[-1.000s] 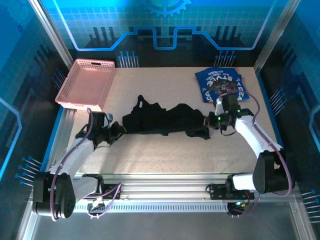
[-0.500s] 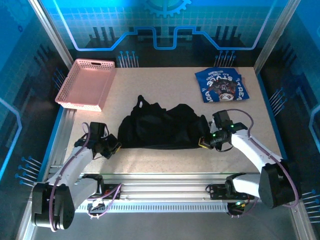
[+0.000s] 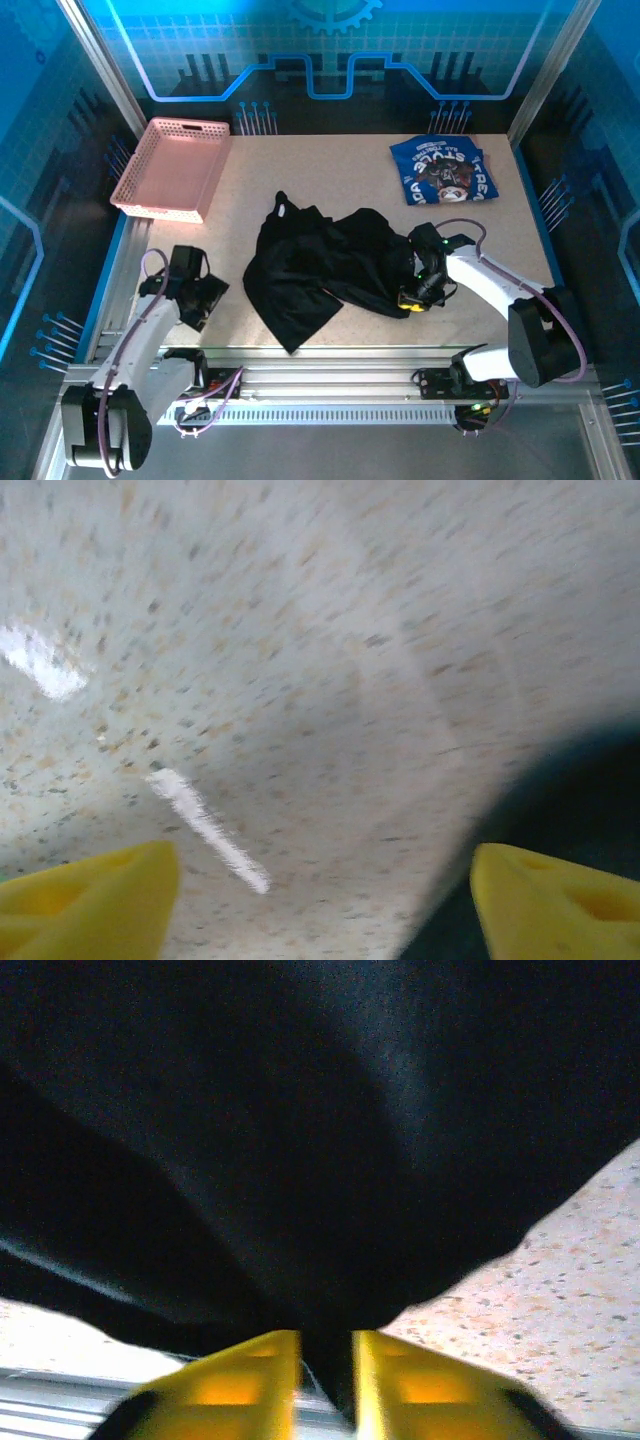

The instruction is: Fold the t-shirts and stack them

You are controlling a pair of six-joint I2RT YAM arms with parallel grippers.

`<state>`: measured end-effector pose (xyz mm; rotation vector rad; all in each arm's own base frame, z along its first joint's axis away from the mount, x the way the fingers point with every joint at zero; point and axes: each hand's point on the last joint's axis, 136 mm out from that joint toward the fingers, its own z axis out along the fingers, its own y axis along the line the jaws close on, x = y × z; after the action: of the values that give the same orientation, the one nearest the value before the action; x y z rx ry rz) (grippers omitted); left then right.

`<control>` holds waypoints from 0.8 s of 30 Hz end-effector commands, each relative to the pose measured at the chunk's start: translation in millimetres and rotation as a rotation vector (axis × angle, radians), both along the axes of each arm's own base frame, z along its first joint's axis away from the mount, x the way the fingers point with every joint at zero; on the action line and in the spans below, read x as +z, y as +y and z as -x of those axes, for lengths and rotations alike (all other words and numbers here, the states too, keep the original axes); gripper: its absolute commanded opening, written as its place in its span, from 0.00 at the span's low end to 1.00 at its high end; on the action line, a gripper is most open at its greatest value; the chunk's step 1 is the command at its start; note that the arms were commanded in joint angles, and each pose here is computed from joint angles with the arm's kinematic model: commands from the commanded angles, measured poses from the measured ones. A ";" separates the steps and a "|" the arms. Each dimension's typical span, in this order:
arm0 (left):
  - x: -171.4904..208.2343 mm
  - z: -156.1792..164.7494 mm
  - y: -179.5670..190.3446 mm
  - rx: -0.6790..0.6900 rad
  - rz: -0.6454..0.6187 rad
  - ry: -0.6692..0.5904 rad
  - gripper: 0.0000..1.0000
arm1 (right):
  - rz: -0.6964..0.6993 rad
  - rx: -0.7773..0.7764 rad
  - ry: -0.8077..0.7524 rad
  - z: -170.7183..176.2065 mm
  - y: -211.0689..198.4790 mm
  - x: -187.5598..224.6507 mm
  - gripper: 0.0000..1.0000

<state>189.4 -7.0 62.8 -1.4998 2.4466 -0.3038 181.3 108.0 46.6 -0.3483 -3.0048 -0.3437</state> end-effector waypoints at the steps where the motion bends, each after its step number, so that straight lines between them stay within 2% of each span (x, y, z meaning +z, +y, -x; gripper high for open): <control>1: 30.6 -32.5 -0.4 -0.050 -0.013 -0.129 0.85 | 0.040 0.022 -0.033 -4.9 -7.7 11.6 0.48; 3: 31.5 -48.6 -16.4 -0.101 0.066 -0.180 0.85 | 0.033 0.018 -0.078 -16.2 -6.5 19.2 0.58; 6: 26.7 -64.5 -40.0 -0.173 0.184 -0.218 0.84 | 0.031 0.020 -0.117 -33.3 -6.9 27.6 0.64; 10: 16.3 -77.8 -71.5 -0.286 0.327 -0.219 0.78 | 0.011 0.056 -0.140 -48.7 -2.4 35.7 0.65; 12: 7.0 -80.6 -82.8 -0.340 0.343 -0.194 0.77 | 0.011 0.068 -0.133 -51.8 -2.2 33.7 0.65; 17: -23.6 -99.6 -102.4 -0.374 0.392 -0.147 0.62 | 0.023 0.025 -0.118 -61.9 -13.4 20.1 0.64; 20: -37.7 -113.7 -105.6 -0.388 0.379 -0.117 0.42 | 0.053 -0.026 -0.123 -70.5 -30.2 16.3 0.64; 22: -43.8 -126.0 -102.7 -0.394 0.350 -0.112 0.18 | 0.069 -0.070 -0.141 -77.6 -43.2 16.8 0.65; 24: -47.6 -137.7 -90.3 -0.374 0.303 -0.105 0.02 | 0.066 -0.107 -0.160 -83.8 -52.4 20.2 0.66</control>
<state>306.5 -105.8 15.4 -1.1304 2.6982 -0.8873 255.7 69.9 63.6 -0.4626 -3.1362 -0.3179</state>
